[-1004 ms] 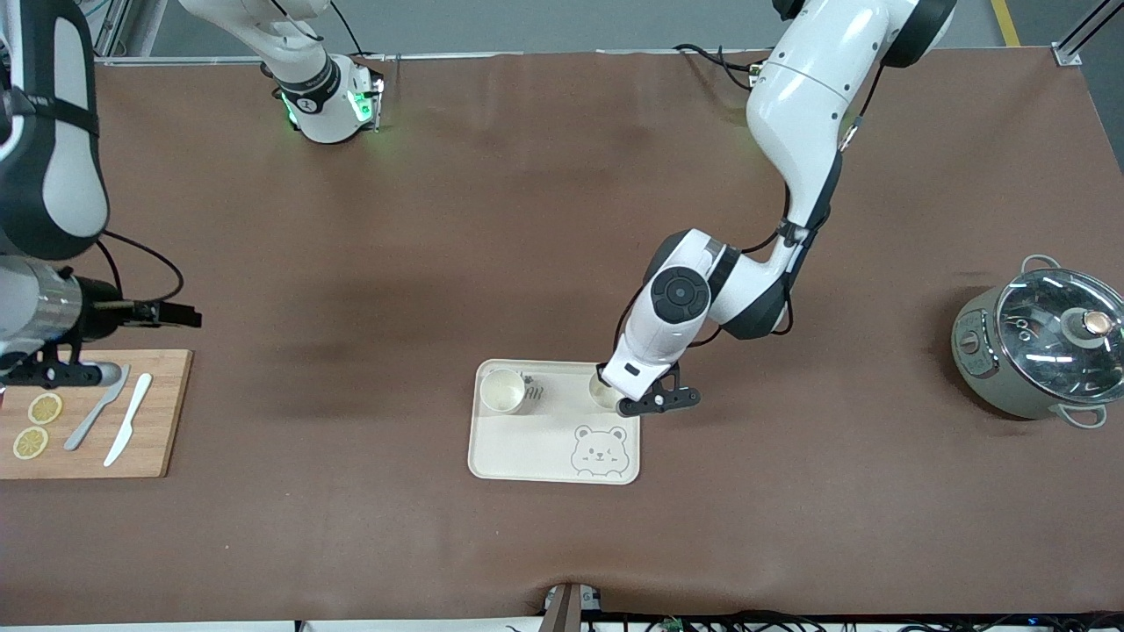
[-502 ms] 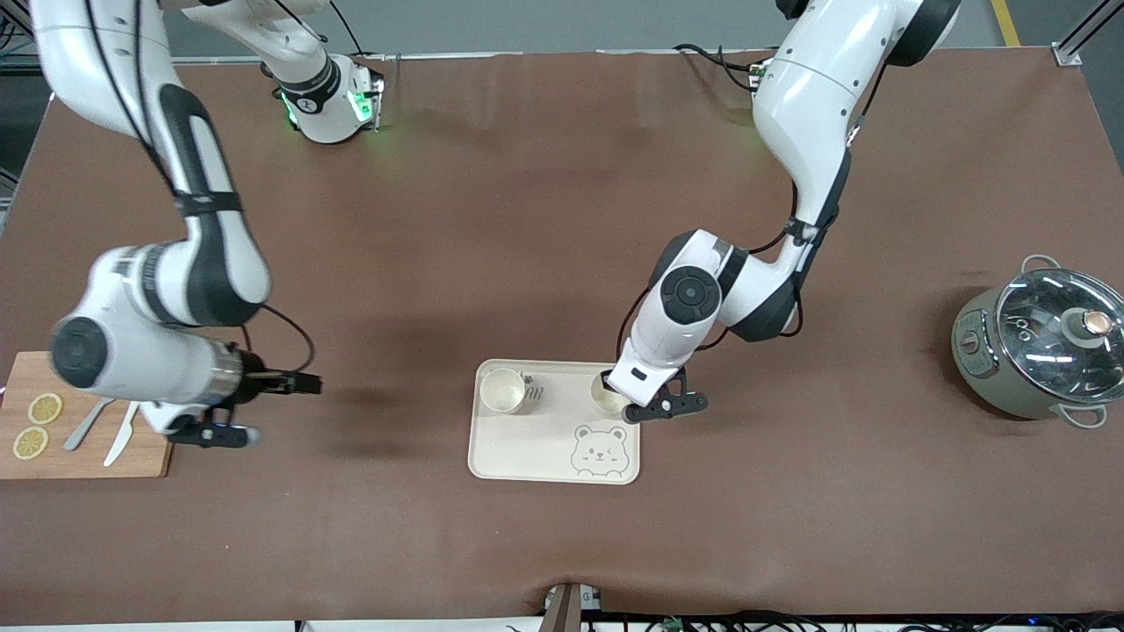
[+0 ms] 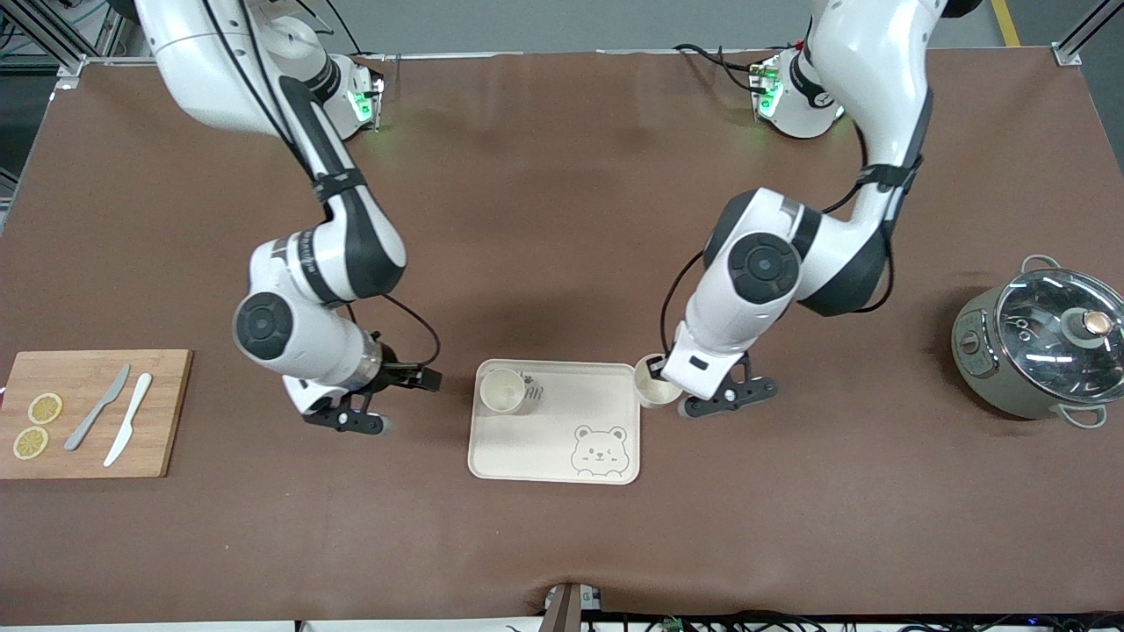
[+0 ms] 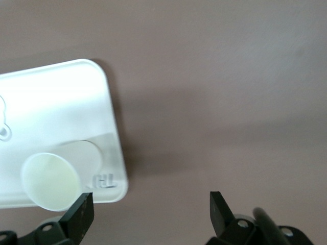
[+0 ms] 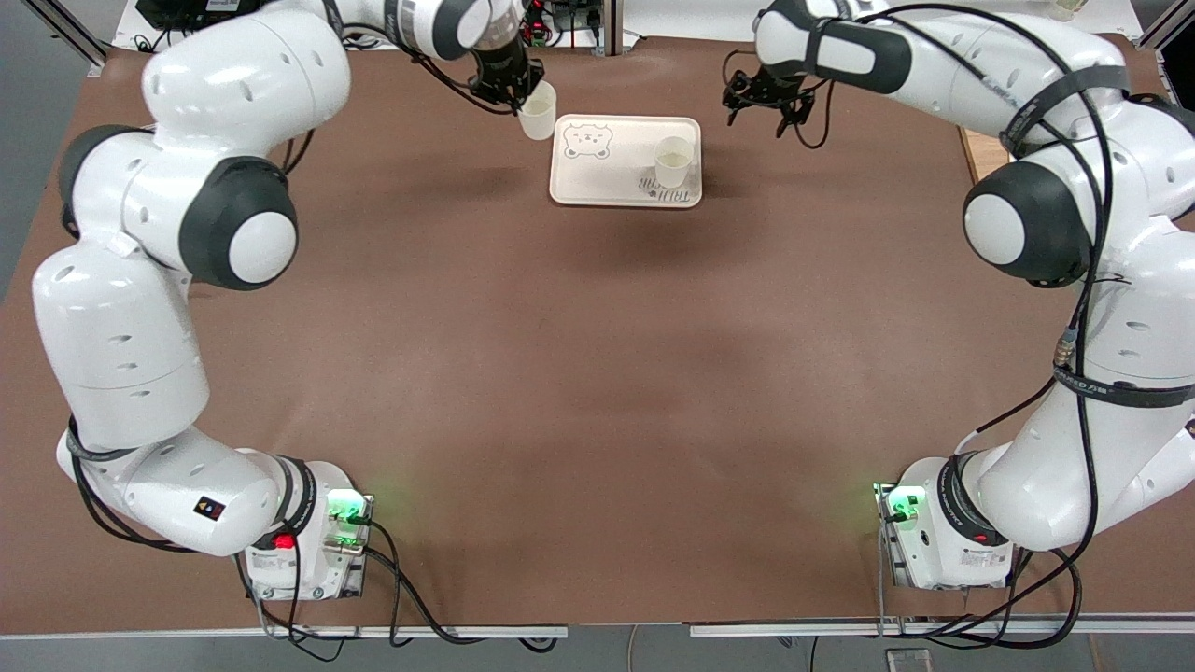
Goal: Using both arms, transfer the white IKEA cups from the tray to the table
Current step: 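Reach the right gripper to the other white cup and grasp it, then lift both cups off the tray with the left and right grippers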
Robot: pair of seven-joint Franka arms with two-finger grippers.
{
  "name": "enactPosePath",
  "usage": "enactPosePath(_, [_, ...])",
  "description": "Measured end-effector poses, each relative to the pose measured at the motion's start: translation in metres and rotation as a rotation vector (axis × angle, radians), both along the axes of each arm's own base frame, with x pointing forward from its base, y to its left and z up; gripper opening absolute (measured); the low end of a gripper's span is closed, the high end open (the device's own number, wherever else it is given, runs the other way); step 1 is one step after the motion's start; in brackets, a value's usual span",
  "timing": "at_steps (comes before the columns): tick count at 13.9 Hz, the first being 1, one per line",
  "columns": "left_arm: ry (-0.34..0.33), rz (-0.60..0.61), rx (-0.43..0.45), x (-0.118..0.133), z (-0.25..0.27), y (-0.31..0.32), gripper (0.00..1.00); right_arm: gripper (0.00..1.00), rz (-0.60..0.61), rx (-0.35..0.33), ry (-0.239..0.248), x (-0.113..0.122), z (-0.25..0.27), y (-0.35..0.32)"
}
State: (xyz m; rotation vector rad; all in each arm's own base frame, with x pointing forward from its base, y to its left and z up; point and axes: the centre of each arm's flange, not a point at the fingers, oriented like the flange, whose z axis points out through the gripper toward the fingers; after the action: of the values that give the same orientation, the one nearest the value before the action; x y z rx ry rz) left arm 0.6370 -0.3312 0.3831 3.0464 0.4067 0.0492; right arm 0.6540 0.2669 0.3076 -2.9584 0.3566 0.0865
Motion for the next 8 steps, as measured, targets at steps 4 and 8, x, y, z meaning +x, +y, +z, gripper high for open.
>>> enactPosePath(4, [0.147, 0.034, 0.077, -0.011, 0.003, 0.039, 0.03, 1.0, -0.119, 0.002, -0.026, -0.016, -0.031, 0.062])
enactPosePath(8, [0.225, 0.096, 0.11, -0.018, -0.018, 0.094, 0.03, 0.93, -0.164, 0.003, -0.032, -0.025, -0.047, 0.087])
